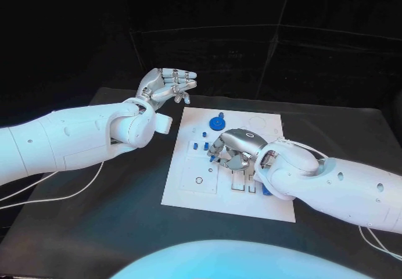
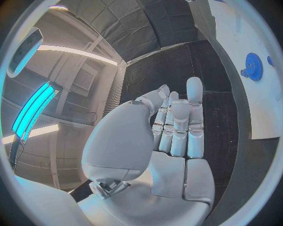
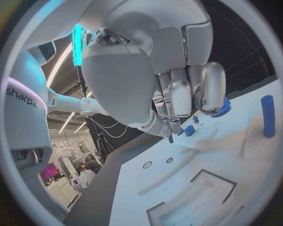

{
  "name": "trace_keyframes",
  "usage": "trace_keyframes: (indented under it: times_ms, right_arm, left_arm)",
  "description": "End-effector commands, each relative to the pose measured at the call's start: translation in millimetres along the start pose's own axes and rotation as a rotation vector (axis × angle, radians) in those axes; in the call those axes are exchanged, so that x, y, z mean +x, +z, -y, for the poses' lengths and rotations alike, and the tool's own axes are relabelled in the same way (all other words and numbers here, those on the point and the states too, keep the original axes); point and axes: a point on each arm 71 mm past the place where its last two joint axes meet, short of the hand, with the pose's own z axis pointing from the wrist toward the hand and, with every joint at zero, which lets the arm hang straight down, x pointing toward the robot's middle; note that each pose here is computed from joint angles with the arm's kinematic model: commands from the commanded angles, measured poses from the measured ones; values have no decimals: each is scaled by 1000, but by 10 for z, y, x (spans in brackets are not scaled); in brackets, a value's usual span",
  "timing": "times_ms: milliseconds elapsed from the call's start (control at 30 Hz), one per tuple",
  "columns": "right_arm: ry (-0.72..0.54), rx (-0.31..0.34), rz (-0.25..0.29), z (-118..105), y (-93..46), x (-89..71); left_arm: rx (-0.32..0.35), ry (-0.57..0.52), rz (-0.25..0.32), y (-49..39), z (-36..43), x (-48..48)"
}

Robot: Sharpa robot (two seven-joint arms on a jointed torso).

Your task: Assemble the parts on the task board

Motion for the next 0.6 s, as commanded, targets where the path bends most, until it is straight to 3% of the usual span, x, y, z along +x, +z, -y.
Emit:
trace_keyframes:
  times_ms: [33,600]
  right_arm:
    - [-12,-24,-18,-18,1,31]
    - [-9,-22,-59,-7,-12,123]
  left_arm:
    - [7,-9,-10,6,12,13]
    - [5,-9,-9,9,9,6]
